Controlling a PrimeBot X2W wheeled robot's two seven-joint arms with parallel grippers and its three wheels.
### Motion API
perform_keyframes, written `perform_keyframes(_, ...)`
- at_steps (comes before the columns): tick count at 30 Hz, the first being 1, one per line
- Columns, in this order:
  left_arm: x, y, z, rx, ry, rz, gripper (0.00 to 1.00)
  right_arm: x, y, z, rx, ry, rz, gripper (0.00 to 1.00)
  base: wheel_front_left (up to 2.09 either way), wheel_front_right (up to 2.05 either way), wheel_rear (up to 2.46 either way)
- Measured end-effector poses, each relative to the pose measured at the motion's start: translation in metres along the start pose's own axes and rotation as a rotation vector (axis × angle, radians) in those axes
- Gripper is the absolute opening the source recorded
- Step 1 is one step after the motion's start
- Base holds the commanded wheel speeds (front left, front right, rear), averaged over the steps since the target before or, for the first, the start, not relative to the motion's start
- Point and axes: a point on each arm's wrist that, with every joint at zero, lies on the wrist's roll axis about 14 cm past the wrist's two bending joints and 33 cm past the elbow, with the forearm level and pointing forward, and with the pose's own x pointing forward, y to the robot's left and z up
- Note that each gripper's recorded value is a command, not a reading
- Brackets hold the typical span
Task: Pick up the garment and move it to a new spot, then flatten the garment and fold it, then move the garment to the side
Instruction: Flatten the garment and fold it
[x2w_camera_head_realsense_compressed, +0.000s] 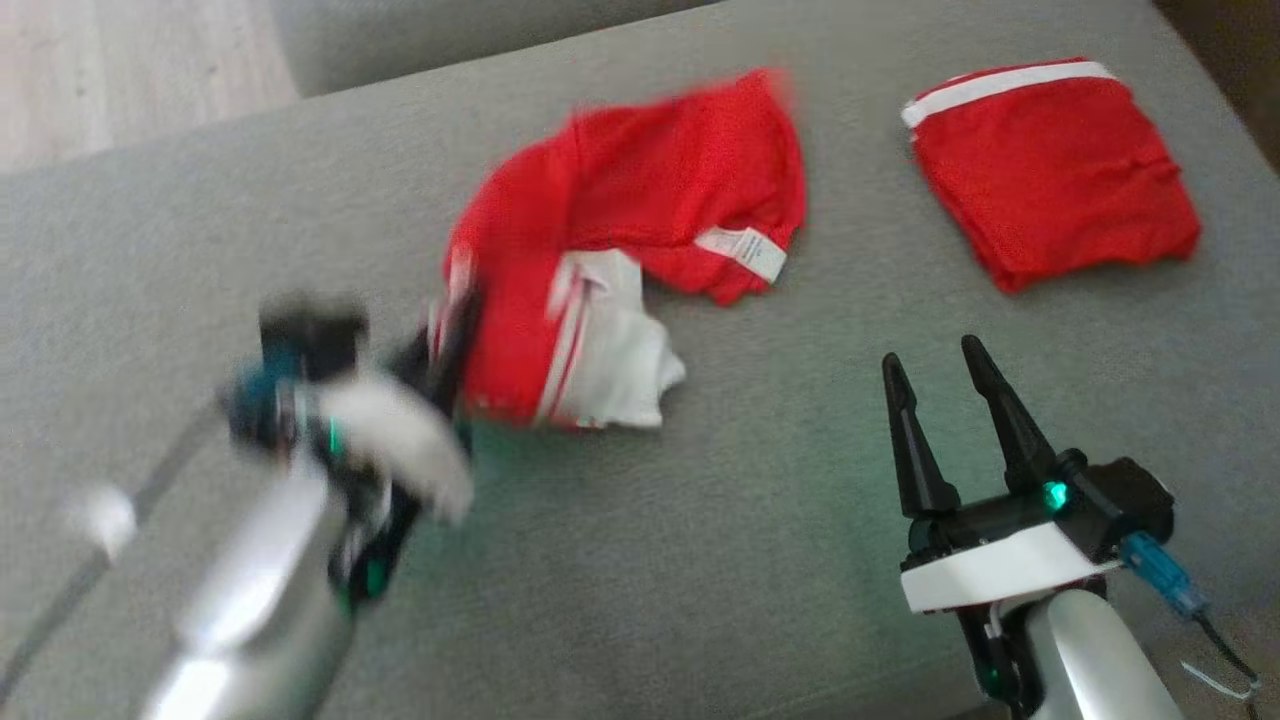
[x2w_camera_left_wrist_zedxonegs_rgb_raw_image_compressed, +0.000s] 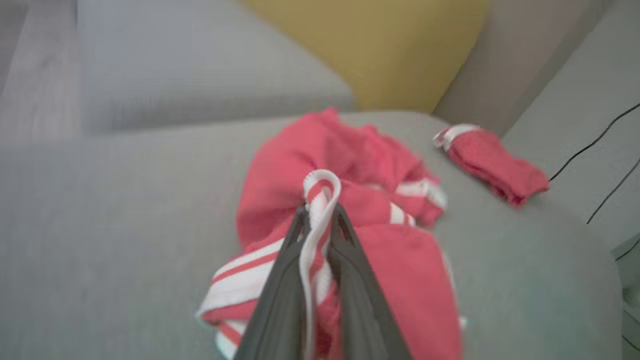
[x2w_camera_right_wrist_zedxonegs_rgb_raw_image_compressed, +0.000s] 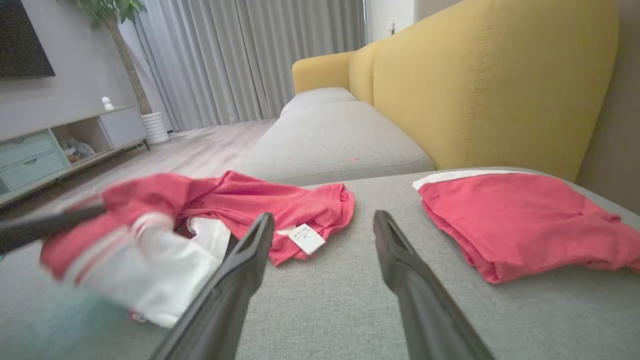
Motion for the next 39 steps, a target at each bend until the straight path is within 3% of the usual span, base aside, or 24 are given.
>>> perform_keyframes(2,-0.024,0.016,-0.056,-0.073,0.091,0.071,0.0,0.004,0.003,-0.004,-0.013,0.013,0.014,1.0,0.0,0.0,0.0)
perform_keyframes(4,-0.04,0.029,-0.084,-0.087,0.129,0.131,0.0,0.008,0.007,-0.009,-0.025,0.026,0.03,1.0,0.0,0.0,0.0)
perform_keyframes(5,-0.044,0.034,-0.088,-0.08,0.124,0.147,0.15,0.01,0.009,-0.011,-0.031,0.032,0.037,1.0,0.0,0.0,0.0)
perform_keyframes(6,-0.046,0.037,-0.086,-0.08,0.103,0.16,0.15,0.012,0.01,-0.013,-0.037,0.037,0.044,1.0,0.0,0.0,0.0)
perform_keyframes(8,-0.047,0.038,-0.081,-0.067,0.063,0.171,0.59,0.016,0.012,-0.016,-0.045,0.044,0.054,1.0,0.0,0.0,0.0)
perform_keyframes(9,-0.048,0.039,-0.078,-0.055,0.042,0.183,1.0,0.017,0.014,-0.017,-0.047,0.047,0.062,1.0,0.0,0.0,0.0)
perform_keyframes(14,-0.06,0.051,-0.064,0.057,-0.031,0.271,1.0,0.022,0.03,-0.022,-0.048,0.056,0.113,1.0,0.0,0.0,0.0)
perform_keyframes(19,-0.063,0.041,-0.032,0.255,-0.121,0.286,1.0,0.022,0.038,-0.025,-0.042,0.064,0.136,1.0,0.0,0.0,0.0)
perform_keyframes(23,-0.059,0.006,-0.017,0.406,-0.179,0.176,1.0,0.025,0.042,-0.028,-0.039,0.071,0.147,1.0,0.0,0.0,0.0)
perform_keyframes(28,-0.055,-0.026,-0.037,0.474,-0.136,0.034,1.0,0.027,0.043,-0.032,-0.036,0.083,0.152,1.0,0.0,0.0,0.0)
perform_keyframes(32,-0.053,-0.051,-0.08,0.541,0.019,-0.114,1.0,0.028,0.043,-0.035,-0.035,0.09,0.153,1.0,0.0,0.0,0.0)
perform_keyframes(39,-0.039,-0.061,-0.102,0.621,0.134,-0.21,1.0,0.028,0.041,-0.039,-0.035,0.103,0.146,1.0,0.0,0.0,0.0)
